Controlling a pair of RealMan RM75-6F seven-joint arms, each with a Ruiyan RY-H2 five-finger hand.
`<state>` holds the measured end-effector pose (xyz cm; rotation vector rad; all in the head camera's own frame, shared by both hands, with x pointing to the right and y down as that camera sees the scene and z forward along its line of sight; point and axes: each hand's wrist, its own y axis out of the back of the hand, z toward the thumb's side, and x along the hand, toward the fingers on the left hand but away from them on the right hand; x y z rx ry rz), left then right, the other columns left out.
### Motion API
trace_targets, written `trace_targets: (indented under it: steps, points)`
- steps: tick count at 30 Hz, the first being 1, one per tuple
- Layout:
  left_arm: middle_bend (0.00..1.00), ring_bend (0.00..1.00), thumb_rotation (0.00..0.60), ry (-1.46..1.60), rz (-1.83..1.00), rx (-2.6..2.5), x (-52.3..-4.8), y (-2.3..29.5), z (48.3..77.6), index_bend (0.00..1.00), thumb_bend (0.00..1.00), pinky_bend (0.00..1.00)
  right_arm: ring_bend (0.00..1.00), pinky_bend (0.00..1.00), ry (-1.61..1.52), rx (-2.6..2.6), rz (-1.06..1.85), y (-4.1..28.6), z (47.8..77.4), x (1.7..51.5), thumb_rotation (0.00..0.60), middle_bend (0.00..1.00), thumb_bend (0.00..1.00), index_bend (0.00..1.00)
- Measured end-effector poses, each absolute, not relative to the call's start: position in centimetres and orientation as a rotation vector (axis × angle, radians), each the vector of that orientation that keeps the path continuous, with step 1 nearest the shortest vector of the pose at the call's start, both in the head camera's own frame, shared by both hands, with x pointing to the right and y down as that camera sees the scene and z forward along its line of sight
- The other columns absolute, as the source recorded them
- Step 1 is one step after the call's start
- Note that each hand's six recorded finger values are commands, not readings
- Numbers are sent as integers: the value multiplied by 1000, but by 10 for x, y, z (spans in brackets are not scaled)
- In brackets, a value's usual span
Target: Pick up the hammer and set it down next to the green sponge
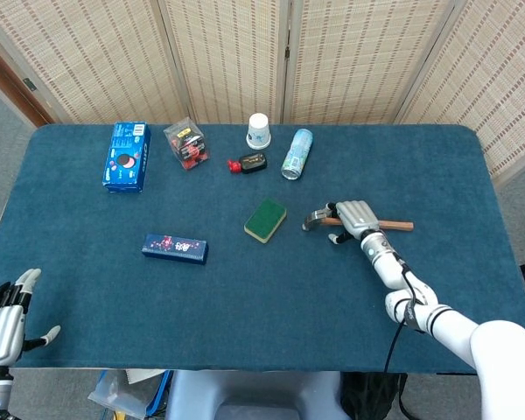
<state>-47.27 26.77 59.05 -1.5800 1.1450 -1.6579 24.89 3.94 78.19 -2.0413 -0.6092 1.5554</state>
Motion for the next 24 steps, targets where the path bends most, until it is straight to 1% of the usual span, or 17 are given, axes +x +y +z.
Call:
trace_targets:
  steps: [5, 13, 19, 24]
  points:
    - [86, 152, 600, 1140, -1667, -1586, -472, 270, 593, 60, 135, 86, 343, 357, -610, -2043, 1557, 39, 782, 249, 600, 430, 344, 358]
    - [86, 152, 600, 1138, -1671, -1586, -472, 270, 593, 59, 135, 86, 343, 359, -611, -2048, 1556, 39, 783, 248, 600, 430, 444, 359]
    - [86, 152, 600, 1133, -1677, -1591, -472, 271, 595, 59, 135, 86, 358, 374, -605, -2054, 1553, 40, 783, 247, 600, 442, 485, 376]
    - [86, 152, 600, 1132, -1684, -1593, -473, 271, 597, 59, 135, 86, 391, 410, -604, -2055, 1554, 40, 784, 246, 600, 472, 526, 413]
